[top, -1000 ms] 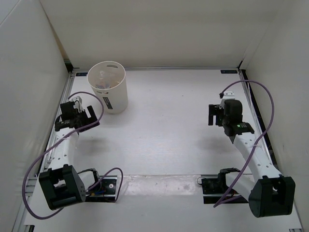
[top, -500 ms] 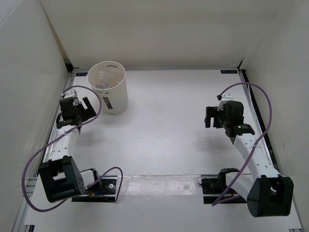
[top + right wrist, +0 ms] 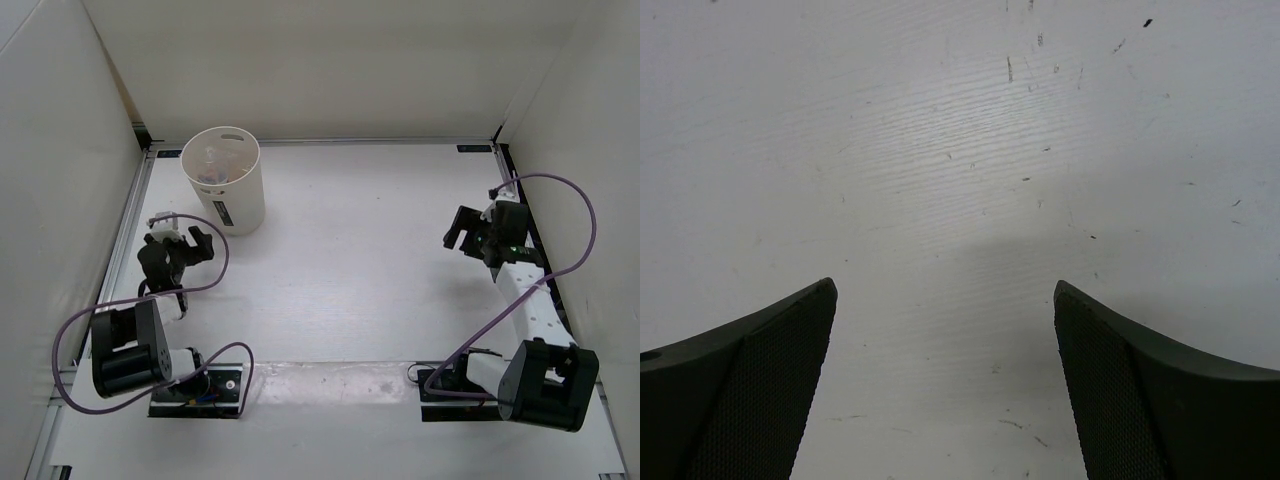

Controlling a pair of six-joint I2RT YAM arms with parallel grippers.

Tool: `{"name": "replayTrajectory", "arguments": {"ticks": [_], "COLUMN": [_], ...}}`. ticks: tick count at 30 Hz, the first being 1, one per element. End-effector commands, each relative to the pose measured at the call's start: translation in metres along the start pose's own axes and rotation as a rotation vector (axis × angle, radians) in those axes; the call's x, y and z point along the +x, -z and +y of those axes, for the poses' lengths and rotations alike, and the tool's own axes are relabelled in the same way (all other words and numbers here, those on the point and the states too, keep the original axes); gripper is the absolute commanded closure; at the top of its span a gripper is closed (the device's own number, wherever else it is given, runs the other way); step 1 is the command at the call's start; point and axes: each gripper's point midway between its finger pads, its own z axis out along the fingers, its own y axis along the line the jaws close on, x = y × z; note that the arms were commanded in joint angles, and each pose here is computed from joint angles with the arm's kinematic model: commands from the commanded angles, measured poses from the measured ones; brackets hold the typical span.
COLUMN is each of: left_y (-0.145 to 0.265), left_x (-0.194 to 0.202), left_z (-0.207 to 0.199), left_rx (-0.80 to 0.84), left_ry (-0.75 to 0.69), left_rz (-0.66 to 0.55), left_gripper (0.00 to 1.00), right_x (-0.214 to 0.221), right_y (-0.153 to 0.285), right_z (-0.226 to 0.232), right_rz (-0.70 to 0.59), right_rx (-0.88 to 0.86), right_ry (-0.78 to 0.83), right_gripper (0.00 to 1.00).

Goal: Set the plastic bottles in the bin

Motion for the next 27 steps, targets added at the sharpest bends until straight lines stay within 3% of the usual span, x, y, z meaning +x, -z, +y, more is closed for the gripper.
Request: {"name": "replayTrajectory", "arguments": {"ticks": [1, 5, 11, 27], "left_y": [-0.007, -0.012, -0.011, -0.012], "left_x": [-0.04, -0.035, -0.034, -0.033], "left_z": [-0.028, -0.038, -0.038, -0.037], "left_rx": [0.175, 0.256, 0.256, 0.255], "left_ry": [-0.11, -0.139, -0.139, -0.134], "left_rz": [-0.147, -0.1, -0.096, -0.084], "left_gripper": [0.0, 0.0, 0.0, 0.0], "right_x": [-0.017, -0.021, -0.019, -0.007], "right_y": [0.002, -0.002, -0.007, -0.015], "right_z": [-0.002, -0.019, -0.026, 0.004], "right_rz": [-0.049, -0.098, -0.105, 0.014], "right_rx": [0.045, 0.152, 0.167, -0.06], "right_ry": [-0.14, -0.275, -0.379, -0.227], "right_gripper": [0.1, 0.1, 0.1, 0.1]}}
